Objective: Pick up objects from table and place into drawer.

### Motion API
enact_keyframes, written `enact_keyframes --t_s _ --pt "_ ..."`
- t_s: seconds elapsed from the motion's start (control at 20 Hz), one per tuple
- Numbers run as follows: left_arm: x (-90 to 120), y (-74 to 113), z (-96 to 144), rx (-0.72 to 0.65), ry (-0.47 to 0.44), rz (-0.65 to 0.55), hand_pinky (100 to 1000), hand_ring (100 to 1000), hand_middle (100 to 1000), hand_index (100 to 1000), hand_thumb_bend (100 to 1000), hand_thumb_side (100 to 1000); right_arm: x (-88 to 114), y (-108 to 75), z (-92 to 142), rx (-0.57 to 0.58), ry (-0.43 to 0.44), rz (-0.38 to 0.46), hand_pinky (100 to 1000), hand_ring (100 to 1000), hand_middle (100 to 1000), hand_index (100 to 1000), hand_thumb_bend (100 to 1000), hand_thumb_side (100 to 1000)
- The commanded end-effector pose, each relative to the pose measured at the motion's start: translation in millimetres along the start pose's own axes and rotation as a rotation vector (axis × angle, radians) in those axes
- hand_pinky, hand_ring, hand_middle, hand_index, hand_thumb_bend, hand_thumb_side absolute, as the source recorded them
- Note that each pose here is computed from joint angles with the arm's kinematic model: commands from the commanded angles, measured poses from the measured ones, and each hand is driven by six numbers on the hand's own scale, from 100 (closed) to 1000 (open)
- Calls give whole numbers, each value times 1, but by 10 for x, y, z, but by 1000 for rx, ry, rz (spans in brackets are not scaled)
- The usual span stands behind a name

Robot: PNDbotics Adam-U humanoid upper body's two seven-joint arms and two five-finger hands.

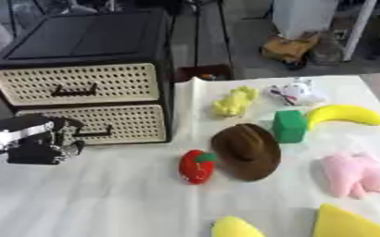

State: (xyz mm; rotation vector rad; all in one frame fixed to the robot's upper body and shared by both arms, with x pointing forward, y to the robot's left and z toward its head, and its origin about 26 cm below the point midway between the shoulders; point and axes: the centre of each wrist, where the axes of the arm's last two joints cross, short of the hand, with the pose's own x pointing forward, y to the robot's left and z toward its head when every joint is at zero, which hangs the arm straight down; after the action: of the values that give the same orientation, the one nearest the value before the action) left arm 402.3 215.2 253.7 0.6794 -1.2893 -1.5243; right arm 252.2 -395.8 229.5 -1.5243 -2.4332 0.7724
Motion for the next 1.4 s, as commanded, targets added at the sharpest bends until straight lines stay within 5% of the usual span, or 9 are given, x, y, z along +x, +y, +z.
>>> enact_keyframes --t_s 0.05,0.9,1.4 --pt "-70 85 23 36 28 -4 318 388 439 986 155 825 5 -53 -76 -13 -18 4 787 919 880 925 100 1000" --pt "-177 106 -106 107 97 -110 350 391 436 992 160 821 27 -17 -49 -6 -11 -9 787 920 872 912 100 1000" --pt "-282 171 -209 57 127 -118 357 392 422 983 100 613 42 5 -63 -9 -14 -26 786 921 869 909 100 1000"
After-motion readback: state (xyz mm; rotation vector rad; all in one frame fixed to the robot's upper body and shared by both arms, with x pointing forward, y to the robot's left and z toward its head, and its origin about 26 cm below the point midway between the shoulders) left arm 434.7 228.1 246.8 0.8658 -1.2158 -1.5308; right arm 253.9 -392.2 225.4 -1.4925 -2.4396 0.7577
